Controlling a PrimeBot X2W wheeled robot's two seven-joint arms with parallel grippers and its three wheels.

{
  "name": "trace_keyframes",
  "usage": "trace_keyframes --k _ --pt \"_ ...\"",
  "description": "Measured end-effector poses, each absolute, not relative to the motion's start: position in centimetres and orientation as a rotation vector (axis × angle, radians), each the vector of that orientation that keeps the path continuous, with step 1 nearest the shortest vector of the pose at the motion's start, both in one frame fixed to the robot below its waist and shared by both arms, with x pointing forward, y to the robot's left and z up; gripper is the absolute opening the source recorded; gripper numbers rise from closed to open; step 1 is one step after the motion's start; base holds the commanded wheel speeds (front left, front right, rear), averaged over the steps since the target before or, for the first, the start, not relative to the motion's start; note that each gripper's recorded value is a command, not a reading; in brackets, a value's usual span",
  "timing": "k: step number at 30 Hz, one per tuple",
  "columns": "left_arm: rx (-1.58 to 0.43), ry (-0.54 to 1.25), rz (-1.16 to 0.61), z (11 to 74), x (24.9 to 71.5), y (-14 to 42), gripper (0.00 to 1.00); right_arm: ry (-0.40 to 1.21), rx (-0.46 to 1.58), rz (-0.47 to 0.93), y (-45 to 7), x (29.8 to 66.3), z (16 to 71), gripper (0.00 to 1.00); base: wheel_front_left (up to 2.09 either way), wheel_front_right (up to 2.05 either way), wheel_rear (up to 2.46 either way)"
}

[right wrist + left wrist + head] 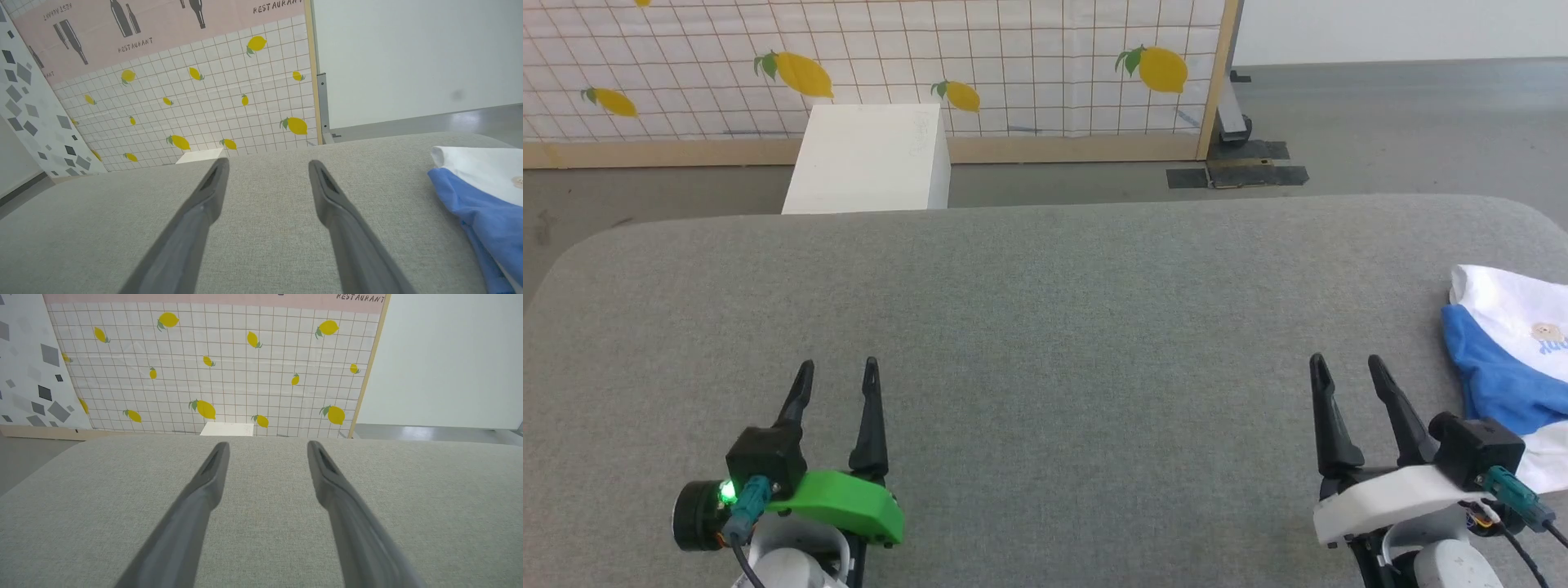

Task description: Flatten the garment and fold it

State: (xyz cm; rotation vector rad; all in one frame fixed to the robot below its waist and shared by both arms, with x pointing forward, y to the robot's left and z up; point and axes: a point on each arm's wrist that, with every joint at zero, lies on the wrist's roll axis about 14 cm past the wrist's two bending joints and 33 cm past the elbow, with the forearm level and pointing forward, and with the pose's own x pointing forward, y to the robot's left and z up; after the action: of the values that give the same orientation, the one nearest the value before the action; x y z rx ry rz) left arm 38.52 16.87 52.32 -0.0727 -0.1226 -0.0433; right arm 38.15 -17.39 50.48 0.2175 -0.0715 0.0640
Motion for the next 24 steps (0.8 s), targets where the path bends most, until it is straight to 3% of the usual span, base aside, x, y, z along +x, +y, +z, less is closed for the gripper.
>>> trace_keyframes --k 8,9,24 --pt "-0.082 -0.115 -0.035 52.09 38.49 16.95 1.0 -0.058 0.222 0.065 -17.29 38.01 50.06 1.0 0.0 0.0 0.0" --pt "-0.082 -0.115 -0.031 52.09 38.48 16.99 0.0 -0.057 0.223 0.066 -17.26 38.0 50.04 0.0 0.0 0.0 0.0" --pt "-0.079 -0.107 -0.034 52.15 38.53 16.93 0.0 -0.052 0.212 0.072 -17.15 38.07 50.22 0.0 0.0 0.0 0.0"
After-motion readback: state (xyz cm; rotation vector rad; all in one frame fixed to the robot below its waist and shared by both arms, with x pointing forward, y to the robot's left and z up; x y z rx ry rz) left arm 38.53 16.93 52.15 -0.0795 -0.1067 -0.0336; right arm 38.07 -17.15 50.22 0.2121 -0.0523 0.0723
